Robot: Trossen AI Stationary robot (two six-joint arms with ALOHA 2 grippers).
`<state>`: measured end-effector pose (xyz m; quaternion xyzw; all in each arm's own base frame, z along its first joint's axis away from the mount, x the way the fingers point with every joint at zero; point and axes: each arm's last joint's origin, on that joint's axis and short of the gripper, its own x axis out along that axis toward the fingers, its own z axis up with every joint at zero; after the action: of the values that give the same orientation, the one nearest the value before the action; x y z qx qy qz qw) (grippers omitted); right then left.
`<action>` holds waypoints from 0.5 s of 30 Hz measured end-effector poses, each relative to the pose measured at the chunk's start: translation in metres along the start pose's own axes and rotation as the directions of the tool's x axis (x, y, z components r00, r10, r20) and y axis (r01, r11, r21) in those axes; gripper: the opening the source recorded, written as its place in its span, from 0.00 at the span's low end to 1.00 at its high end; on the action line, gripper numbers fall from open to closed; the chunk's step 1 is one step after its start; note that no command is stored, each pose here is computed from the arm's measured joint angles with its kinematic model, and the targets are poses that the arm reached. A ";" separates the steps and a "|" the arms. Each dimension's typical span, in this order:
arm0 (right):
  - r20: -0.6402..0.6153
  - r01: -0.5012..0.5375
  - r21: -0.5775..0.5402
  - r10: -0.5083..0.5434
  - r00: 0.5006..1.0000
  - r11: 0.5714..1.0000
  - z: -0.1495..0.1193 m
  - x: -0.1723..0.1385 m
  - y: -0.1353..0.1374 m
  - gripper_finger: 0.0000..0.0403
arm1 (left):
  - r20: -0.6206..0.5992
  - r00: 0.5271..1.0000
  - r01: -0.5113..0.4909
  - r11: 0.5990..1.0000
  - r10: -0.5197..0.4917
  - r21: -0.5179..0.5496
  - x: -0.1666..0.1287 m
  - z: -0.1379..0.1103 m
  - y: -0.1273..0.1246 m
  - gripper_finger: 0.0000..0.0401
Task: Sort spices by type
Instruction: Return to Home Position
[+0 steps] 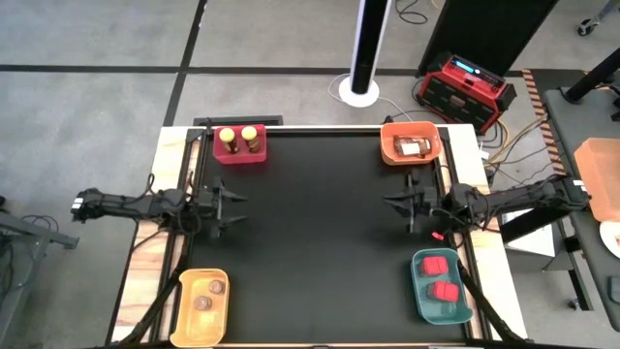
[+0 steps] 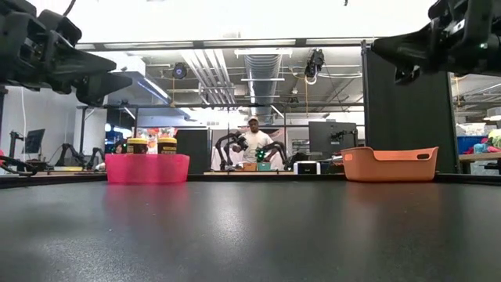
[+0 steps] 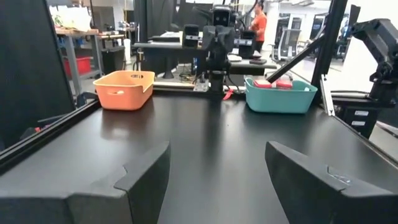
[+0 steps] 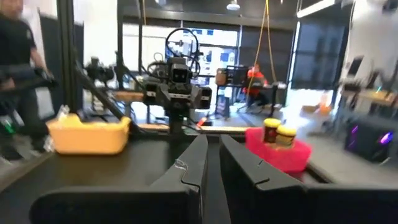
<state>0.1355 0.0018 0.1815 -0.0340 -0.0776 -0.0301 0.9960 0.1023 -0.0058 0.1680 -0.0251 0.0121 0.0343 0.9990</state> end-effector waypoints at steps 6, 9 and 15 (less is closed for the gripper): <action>0.000 0.000 0.185 0.000 1.000 0.983 0.000 0.000 0.000 0.08 | -0.024 1.000 -0.001 1.000 0.001 0.004 0.002 -0.002 0.000 0.61; 0.000 0.000 0.214 0.000 1.000 0.977 0.000 0.000 0.000 0.08 | -0.033 0.999 -0.002 1.000 0.002 0.006 0.002 -0.003 0.000 0.61; 0.000 0.000 0.214 0.000 1.000 0.977 0.000 0.000 0.000 0.08 | -0.054 0.999 -0.003 1.000 0.004 0.010 0.004 -0.004 0.000 0.61</action>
<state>0.1354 0.0018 0.1814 0.0737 -0.0802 -0.0215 0.9938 0.1058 -0.0061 0.1635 -0.0213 0.0393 0.0352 0.9984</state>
